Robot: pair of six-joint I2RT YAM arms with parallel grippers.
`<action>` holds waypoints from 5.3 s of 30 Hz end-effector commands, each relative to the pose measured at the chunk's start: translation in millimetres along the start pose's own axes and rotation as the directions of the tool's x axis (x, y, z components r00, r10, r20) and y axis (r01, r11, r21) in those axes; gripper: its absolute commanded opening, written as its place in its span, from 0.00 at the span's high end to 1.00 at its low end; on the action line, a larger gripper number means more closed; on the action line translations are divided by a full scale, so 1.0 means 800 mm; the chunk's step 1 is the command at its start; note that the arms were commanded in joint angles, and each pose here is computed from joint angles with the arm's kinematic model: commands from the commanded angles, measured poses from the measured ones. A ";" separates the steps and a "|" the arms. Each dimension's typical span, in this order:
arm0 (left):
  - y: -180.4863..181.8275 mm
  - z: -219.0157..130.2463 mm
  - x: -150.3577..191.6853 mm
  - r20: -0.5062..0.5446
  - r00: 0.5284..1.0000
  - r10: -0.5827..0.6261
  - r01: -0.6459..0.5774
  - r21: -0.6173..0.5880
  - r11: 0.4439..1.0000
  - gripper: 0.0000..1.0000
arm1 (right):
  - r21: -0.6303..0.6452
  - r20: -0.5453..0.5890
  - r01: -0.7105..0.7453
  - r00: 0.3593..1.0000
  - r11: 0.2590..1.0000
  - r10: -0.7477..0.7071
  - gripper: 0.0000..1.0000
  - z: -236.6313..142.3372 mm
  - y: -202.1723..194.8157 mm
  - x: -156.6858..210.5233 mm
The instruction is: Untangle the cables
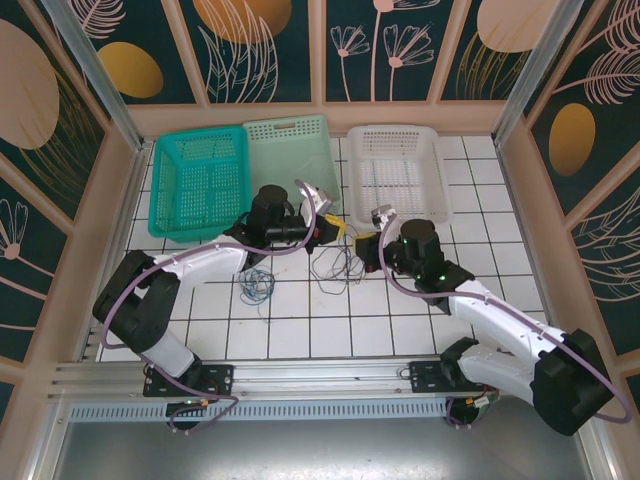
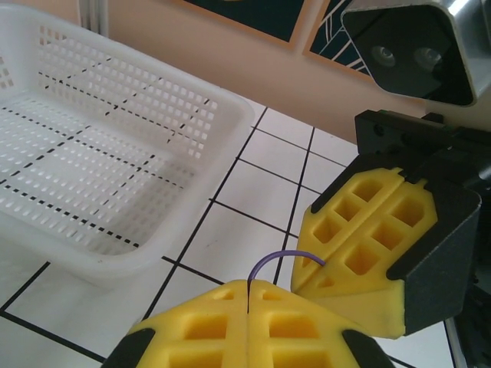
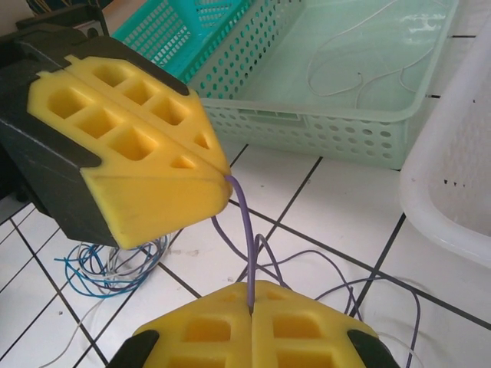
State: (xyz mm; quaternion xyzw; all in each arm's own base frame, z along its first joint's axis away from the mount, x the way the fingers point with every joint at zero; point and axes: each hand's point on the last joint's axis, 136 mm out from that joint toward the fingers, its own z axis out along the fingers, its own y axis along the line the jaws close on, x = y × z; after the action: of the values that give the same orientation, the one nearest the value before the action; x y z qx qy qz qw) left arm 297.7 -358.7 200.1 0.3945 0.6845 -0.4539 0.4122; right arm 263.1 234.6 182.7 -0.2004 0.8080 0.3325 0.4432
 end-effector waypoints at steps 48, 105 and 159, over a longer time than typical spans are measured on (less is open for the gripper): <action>-0.012 -0.062 -0.134 0.295 0.926 -0.234 0.277 -0.111 0.954 1.00 | 0.118 0.157 -0.010 0.988 0.993 -0.008 0.21 0.058 0.002 0.022; -0.045 -0.137 -0.236 0.426 0.903 -0.065 0.190 -0.258 0.947 1.00 | 0.315 -0.031 -0.084 0.995 0.945 0.099 0.46 0.029 -0.070 0.093; -0.040 -0.122 -0.186 0.285 0.957 -0.050 0.134 -0.282 0.950 1.00 | 0.071 -0.007 0.467 0.884 0.881 -0.468 0.40 0.029 -0.013 0.013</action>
State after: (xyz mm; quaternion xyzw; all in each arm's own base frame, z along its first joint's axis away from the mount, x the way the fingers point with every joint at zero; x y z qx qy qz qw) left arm 306.5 -301.6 353.7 0.2205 0.7123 -0.4063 0.5281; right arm 280.1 232.4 150.0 -0.3388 0.7788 0.1877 0.4934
